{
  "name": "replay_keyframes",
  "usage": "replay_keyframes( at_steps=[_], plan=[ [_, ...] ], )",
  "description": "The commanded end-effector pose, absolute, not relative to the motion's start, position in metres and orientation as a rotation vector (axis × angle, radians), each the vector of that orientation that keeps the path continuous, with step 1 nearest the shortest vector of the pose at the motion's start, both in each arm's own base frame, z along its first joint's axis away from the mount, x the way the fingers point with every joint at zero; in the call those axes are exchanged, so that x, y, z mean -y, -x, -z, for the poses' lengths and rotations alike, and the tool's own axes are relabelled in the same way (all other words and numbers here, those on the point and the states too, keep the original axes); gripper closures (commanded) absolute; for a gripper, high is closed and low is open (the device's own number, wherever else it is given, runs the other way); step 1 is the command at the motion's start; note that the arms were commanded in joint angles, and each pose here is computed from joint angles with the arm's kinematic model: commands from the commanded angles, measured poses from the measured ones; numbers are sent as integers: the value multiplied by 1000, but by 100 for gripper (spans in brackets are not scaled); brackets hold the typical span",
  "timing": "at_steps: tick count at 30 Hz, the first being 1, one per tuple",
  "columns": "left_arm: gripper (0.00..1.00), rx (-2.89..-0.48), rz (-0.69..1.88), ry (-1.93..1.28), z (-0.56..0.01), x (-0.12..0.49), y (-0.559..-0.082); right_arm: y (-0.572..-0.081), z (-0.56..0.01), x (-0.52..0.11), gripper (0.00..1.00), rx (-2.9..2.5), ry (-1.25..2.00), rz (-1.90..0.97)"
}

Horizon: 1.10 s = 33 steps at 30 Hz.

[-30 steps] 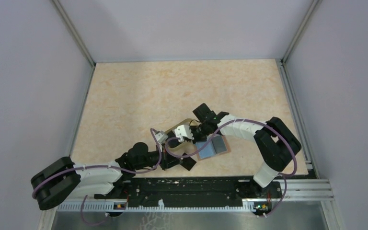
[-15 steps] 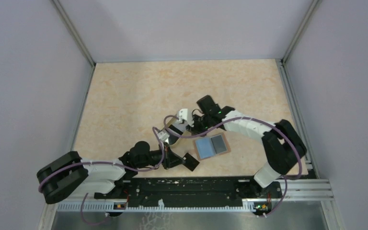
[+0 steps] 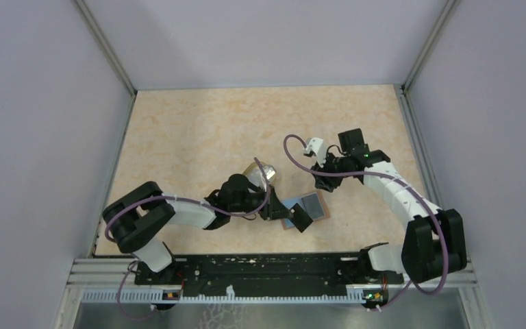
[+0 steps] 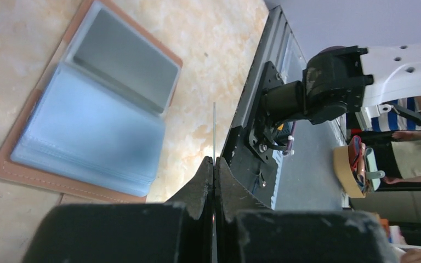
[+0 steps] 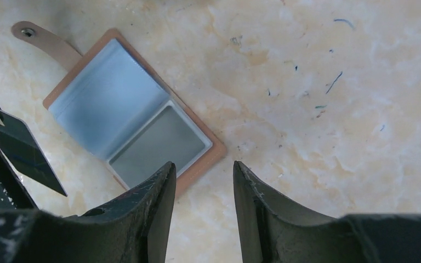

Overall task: Put the credit cards into the card holder
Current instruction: Insert the credit card into the card holder.

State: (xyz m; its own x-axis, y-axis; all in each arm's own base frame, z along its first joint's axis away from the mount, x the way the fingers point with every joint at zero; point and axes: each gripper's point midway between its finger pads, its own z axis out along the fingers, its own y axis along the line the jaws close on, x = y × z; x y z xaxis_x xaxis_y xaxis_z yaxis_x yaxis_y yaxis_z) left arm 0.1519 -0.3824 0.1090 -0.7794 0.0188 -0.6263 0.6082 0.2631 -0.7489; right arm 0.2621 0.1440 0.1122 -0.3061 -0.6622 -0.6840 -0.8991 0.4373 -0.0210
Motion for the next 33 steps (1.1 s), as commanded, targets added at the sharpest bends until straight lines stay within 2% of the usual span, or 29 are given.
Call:
replay_keyframes(
  at_steps=[1,5,11,14,22,27,33],
  plan=[
    [100,-2115,1618,-517,-102,388,-154,-261,-93,-137,58,-2192,1280,-500],
    [100,-2150,1602,-475,-98,387,-164,-253,-72,-134,57,-2299,1298,-538],
    [100,-2240,1578,-436,-87,386,-172,-245,-53,-126,41,-2440,1294,-551],
    [100,-2255,1588,-433,-84,387,-172,-244,-50,-126,37,-2470,1268,-570],
    [100,-2347,1574,-415,-74,390,-180,-242,-48,-124,41,-2507,1195,-682],
    [100,-2451,1529,-385,-65,391,-187,-241,-37,-120,48,-2555,1195,-670],
    [100,-2493,1486,-350,-57,390,-198,-241,-25,-112,50,-2610,1187,-615]
  ],
)
